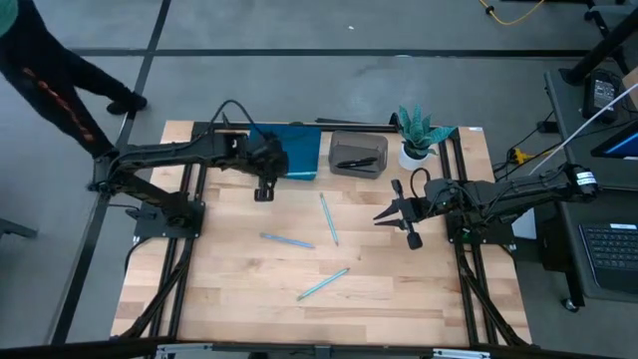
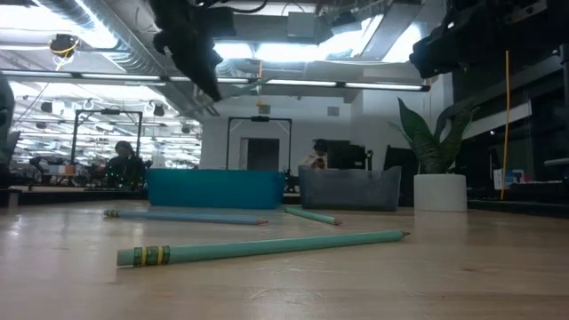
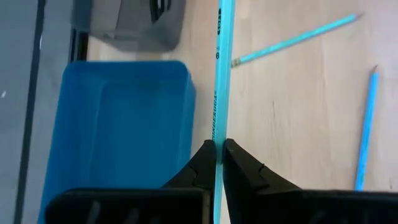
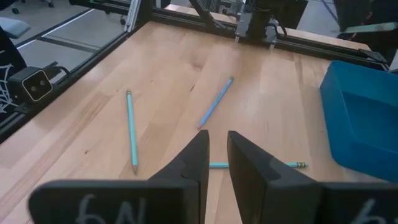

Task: Sort pens & pencils
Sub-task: Put the light green pencil into the blue bin

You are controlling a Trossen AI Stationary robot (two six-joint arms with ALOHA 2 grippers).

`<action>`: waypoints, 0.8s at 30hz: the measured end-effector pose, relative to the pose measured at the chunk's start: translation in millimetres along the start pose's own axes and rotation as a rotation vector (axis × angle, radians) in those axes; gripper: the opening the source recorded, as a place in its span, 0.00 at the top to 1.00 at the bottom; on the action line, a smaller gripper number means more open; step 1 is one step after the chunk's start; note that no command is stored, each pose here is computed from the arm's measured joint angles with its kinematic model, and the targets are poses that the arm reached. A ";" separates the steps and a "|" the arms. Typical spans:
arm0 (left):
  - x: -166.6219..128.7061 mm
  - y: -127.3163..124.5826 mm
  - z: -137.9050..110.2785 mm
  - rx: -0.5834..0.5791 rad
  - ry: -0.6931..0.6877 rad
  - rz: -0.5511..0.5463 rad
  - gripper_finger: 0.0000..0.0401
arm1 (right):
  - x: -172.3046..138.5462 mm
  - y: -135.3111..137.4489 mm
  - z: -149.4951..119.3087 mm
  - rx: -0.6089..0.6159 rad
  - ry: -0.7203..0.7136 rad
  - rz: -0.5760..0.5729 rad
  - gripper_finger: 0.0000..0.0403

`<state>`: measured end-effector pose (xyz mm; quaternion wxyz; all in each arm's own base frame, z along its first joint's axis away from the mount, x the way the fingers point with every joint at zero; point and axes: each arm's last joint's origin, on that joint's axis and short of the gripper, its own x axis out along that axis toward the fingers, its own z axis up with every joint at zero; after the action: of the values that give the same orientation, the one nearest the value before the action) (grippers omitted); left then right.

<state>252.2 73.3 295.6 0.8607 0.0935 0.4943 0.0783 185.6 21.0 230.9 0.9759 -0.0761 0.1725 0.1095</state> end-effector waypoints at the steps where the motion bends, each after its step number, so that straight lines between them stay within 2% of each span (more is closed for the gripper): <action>1: 1.2 2.1 -1.8 -0.006 -0.015 0.006 0.97 | 0.1 0.0 -0.1 0.001 0.001 0.000 0.85; 6: 13.4 12.4 -21.0 -0.041 -0.009 0.040 0.97 | 0.1 0.1 -0.8 0.002 0.008 0.001 0.85; 13: 28.3 28.7 -45.5 -0.075 -0.092 -0.003 0.97 | 0.1 0.1 -0.7 0.003 0.007 0.001 0.85; 24: 29.9 50.7 -71.0 -0.136 -0.169 -0.029 0.97 | 0.1 0.2 -0.7 -0.001 0.007 0.001 0.85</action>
<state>203.5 135.2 247.6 0.9046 0.0339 0.4151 0.0908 185.5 21.0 230.2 0.9752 -0.0769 0.1758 0.1100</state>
